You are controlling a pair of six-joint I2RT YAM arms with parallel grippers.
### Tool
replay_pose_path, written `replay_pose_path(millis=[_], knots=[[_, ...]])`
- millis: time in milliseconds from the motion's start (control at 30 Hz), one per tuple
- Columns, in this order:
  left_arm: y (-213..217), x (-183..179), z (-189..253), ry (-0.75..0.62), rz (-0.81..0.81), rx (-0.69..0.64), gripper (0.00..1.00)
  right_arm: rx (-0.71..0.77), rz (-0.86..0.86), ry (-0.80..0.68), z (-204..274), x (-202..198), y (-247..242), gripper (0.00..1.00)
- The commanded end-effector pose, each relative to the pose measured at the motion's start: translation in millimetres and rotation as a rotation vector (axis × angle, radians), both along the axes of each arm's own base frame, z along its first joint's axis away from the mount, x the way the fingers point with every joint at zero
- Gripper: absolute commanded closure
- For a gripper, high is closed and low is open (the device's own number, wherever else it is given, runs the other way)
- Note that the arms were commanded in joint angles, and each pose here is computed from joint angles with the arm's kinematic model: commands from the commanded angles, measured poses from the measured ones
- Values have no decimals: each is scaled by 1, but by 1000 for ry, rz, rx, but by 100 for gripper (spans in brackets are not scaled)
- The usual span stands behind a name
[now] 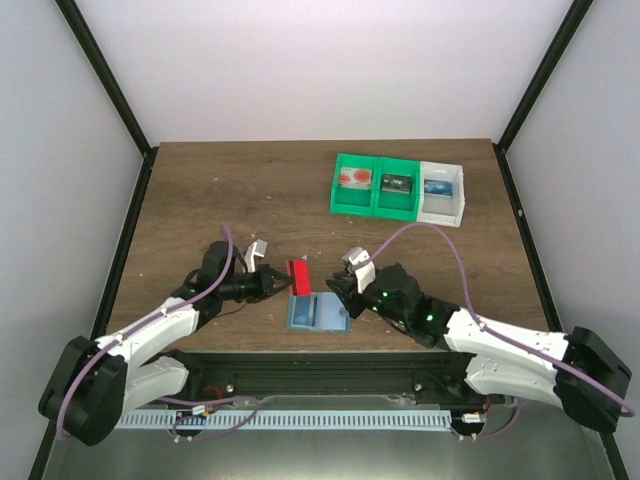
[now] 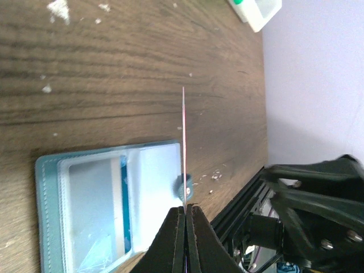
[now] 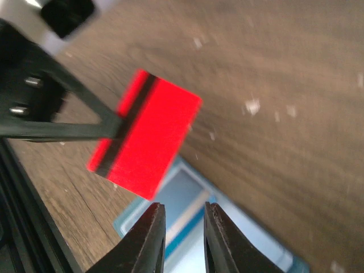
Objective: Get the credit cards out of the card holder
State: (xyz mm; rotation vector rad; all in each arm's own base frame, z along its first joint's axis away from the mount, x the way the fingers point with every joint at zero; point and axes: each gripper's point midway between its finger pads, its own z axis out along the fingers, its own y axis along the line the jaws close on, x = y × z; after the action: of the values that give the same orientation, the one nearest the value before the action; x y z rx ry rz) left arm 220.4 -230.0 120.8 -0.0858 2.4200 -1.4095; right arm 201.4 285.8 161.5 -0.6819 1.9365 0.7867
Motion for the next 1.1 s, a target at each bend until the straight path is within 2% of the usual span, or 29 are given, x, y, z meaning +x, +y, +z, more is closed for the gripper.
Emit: replay_pose_path(millis=[0, 167, 233, 333, 733, 1067], knots=[[-2, -5, 6, 15, -54, -41, 100, -77, 185, -396, 30, -10, 8, 74], [-7, -7, 7, 51, -98, -80, 100, -166, 325, -581, 13, -24, 13, 72], [-9, -9, 10, 66, -110, -98, 100, -241, 387, -679, -1, -34, 16, 68], [-12, -13, 13, 85, -136, -120, 100, -325, 365, -810, -6, -31, 16, 65], [-15, -26, 9, 220, -146, -202, 100, -493, 486, -994, -35, -44, 45, 60], [-12, -37, -5, 318, -114, -236, 100, -528, 364, -1120, -19, -38, 53, 66]])
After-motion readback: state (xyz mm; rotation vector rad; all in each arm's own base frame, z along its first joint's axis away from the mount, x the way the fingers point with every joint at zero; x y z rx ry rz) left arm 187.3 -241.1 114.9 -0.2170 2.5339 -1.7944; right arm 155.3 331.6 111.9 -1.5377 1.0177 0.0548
